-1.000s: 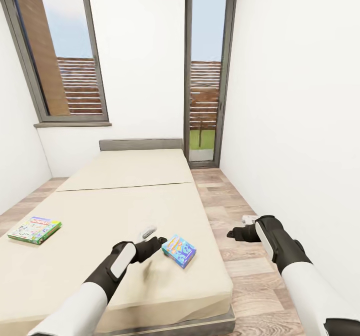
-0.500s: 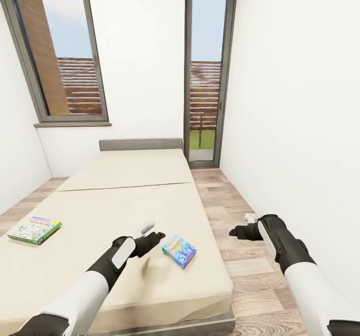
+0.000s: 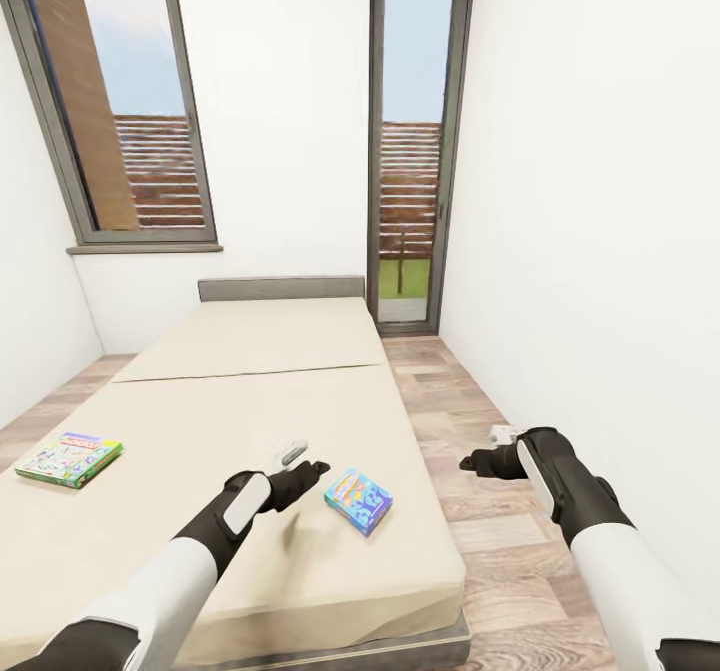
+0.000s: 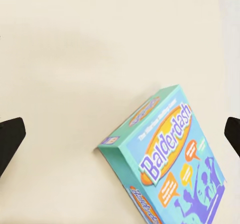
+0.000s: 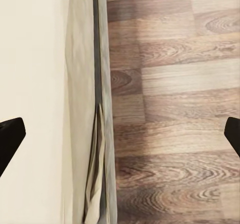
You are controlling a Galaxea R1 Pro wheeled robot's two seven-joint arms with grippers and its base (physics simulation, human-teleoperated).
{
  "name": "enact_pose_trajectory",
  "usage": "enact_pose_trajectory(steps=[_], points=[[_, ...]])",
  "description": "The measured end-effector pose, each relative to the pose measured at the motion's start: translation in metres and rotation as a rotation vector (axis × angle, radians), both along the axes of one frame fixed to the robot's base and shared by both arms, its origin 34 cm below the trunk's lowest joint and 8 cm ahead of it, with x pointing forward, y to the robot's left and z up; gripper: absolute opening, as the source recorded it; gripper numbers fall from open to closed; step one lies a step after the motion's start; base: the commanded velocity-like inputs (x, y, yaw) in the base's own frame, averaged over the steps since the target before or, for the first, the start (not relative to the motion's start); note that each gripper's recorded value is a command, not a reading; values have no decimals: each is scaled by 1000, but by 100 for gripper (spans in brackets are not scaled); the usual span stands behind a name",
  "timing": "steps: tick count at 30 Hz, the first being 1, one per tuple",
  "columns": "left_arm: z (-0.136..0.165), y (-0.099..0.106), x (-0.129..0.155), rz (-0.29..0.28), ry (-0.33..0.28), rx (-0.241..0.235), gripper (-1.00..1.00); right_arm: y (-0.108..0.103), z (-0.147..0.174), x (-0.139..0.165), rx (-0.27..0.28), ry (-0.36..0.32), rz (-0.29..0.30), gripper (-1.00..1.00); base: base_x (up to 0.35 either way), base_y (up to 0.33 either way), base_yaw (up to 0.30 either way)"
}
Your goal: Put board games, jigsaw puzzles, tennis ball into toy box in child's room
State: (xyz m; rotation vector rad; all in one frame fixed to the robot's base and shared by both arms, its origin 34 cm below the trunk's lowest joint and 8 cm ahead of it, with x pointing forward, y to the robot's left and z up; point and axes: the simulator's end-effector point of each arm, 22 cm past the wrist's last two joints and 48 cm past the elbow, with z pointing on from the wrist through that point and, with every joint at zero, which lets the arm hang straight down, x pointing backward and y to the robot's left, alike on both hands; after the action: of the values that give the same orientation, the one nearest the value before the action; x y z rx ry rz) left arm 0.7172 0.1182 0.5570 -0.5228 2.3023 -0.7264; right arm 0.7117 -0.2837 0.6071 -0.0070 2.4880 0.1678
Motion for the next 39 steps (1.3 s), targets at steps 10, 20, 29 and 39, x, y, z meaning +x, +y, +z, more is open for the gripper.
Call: enact_pose_trajectory(steps=[10,20,29,39], points=[[-1,-2,-1,-2,0,-8,100,0,1,0,0,-1,0,100,0,0,-157],[-3,-2,-2,-6,2,-11,100,-1,1,0,0,-1,-1,100,0,0,-232],[-4,-3,-3,-9,3,-9,100,-1,1,0,0,-2,-1,100,0,0,-217],[-5,-1,-3,-8,3,-7,100,-1,0,0,0,-1,-1,100,0,0,-62]])
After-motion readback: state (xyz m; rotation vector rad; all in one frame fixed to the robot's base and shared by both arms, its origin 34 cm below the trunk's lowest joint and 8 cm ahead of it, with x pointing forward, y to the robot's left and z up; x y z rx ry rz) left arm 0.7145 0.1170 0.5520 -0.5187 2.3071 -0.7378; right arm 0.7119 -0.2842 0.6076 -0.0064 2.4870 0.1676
